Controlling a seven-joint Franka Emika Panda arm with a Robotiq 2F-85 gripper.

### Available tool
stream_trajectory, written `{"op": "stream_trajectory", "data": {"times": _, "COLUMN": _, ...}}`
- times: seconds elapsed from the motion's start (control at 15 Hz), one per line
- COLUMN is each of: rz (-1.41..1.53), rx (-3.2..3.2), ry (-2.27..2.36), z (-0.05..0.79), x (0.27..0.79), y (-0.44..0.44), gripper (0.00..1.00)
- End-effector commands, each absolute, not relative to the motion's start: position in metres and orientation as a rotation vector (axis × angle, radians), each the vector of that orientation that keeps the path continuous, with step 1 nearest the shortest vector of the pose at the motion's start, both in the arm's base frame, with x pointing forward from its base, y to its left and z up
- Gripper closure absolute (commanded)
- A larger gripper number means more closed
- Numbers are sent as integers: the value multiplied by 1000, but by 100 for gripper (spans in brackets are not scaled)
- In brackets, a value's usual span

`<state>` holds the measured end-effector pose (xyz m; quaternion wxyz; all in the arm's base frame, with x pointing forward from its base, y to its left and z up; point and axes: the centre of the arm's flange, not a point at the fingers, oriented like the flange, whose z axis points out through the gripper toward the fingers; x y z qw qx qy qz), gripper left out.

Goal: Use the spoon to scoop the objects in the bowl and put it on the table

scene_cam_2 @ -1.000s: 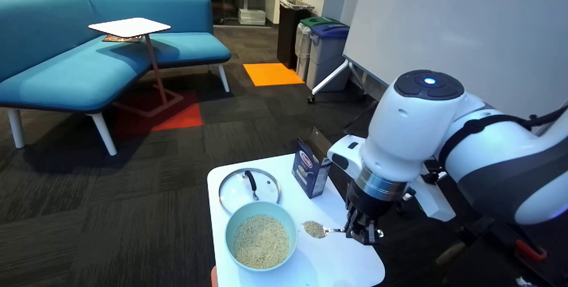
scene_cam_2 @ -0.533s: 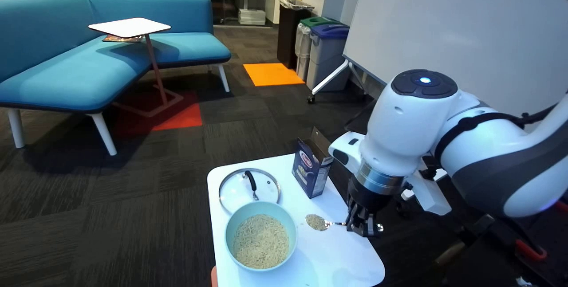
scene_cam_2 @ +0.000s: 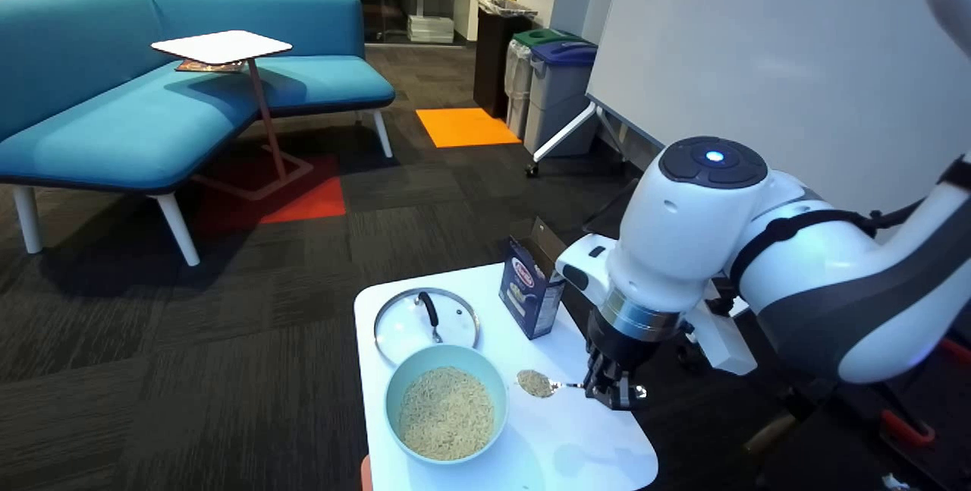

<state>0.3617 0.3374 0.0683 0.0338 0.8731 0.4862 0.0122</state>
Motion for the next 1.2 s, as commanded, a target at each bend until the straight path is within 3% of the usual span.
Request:
{"op": "stream_trajectory", "data": {"times": 0.0, "rz": 78, "rx": 2682, "ry": 1506, "z": 57, "x": 367, "y": 342, "gripper": 97}}
{"op": "stream_trajectory", "data": {"times": 1.13, "rz": 50, "rx": 2678, "ry": 1494, "z": 25, "x": 378, "y": 341, "gripper": 97}}
